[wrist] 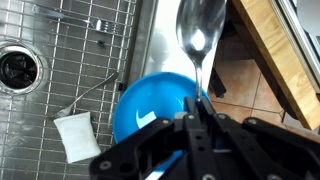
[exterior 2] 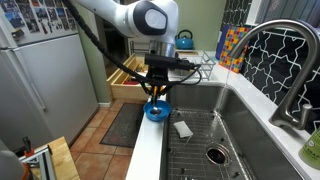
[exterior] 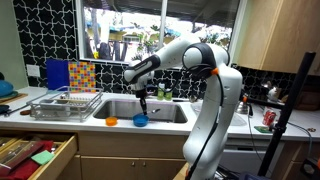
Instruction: Pour the content in the orange bowl into the sink and place it next to the blue bowl, remove the spoon on bowl and place it on right side of the blue bowl, pick up the orange bowl and stack it into the blue bowl and move the stacked bowls into the sink
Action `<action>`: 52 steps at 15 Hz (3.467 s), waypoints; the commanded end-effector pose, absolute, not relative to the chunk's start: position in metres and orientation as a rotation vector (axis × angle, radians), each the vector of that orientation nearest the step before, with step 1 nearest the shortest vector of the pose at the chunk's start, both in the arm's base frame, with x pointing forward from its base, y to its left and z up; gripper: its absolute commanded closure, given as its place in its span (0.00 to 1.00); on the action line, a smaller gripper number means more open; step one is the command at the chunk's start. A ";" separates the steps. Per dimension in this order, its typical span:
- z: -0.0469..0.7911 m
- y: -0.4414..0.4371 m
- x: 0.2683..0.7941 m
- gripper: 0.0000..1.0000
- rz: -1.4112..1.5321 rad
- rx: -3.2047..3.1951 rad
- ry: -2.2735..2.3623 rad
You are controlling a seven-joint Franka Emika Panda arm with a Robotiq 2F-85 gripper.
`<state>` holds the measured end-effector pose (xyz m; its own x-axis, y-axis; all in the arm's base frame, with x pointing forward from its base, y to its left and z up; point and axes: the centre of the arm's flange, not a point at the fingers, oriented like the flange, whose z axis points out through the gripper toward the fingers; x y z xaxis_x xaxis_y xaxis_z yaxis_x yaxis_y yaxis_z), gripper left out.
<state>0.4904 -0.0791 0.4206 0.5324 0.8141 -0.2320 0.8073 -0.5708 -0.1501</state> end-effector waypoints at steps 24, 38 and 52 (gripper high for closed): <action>0.344 -0.177 0.379 0.98 0.341 -2.811 -1.288; 0.417 -0.160 0.394 0.19 0.304 -2.916 -1.305; 0.445 0.001 0.576 0.00 -0.037 -3.109 -0.721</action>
<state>0.5297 -0.0125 0.4620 0.8587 0.5124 -0.0107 0.5109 -0.8541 0.0972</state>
